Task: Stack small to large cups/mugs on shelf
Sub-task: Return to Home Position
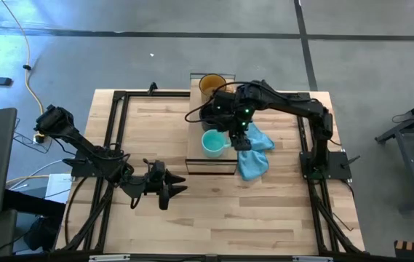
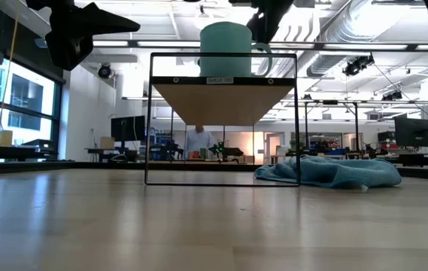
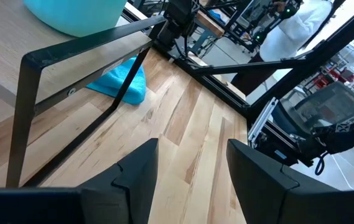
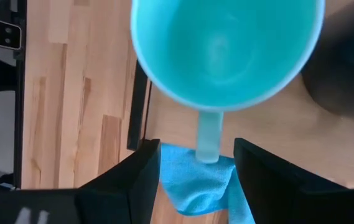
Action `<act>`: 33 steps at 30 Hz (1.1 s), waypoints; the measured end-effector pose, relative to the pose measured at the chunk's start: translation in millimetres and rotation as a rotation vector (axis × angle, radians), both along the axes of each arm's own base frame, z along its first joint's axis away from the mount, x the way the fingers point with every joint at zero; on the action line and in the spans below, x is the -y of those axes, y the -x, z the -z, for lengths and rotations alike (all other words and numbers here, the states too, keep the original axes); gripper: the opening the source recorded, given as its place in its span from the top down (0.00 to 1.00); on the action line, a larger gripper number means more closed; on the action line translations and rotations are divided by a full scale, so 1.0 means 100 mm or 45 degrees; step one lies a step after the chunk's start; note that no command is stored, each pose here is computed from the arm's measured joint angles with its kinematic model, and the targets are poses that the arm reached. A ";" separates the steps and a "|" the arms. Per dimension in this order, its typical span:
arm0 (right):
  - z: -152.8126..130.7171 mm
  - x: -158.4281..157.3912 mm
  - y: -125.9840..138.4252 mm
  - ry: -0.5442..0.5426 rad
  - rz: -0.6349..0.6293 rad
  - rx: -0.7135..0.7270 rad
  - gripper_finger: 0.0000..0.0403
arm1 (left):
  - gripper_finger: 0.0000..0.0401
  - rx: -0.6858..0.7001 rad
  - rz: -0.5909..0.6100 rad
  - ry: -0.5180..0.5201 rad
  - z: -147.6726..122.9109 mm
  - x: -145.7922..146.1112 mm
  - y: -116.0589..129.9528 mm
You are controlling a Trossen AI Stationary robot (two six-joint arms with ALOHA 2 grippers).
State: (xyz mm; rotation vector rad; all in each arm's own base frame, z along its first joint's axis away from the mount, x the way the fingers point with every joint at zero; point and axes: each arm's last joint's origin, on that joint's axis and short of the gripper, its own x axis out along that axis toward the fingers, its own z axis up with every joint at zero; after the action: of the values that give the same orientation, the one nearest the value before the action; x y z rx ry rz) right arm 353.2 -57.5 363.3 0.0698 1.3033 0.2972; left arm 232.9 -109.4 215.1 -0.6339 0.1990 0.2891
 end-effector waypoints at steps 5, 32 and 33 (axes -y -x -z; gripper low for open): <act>-0.15 -0.02 0.12 0.003 0.029 0.047 0.51 | 0.55 0.000 0.000 0.000 0.00 0.00 0.00; -1.51 -0.41 2.20 0.049 0.166 0.773 0.52 | 0.55 0.083 0.000 0.046 -0.06 0.01 -0.02; -1.54 -0.43 2.29 0.046 0.175 0.798 0.52 | 0.55 0.087 0.000 0.048 -0.07 0.01 -0.02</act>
State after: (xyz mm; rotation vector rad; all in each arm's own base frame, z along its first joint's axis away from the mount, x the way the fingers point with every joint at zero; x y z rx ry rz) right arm 124.3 -14.6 516.9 0.0306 0.6773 0.1573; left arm 234.8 -110.5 221.7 -0.6800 0.1393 0.2636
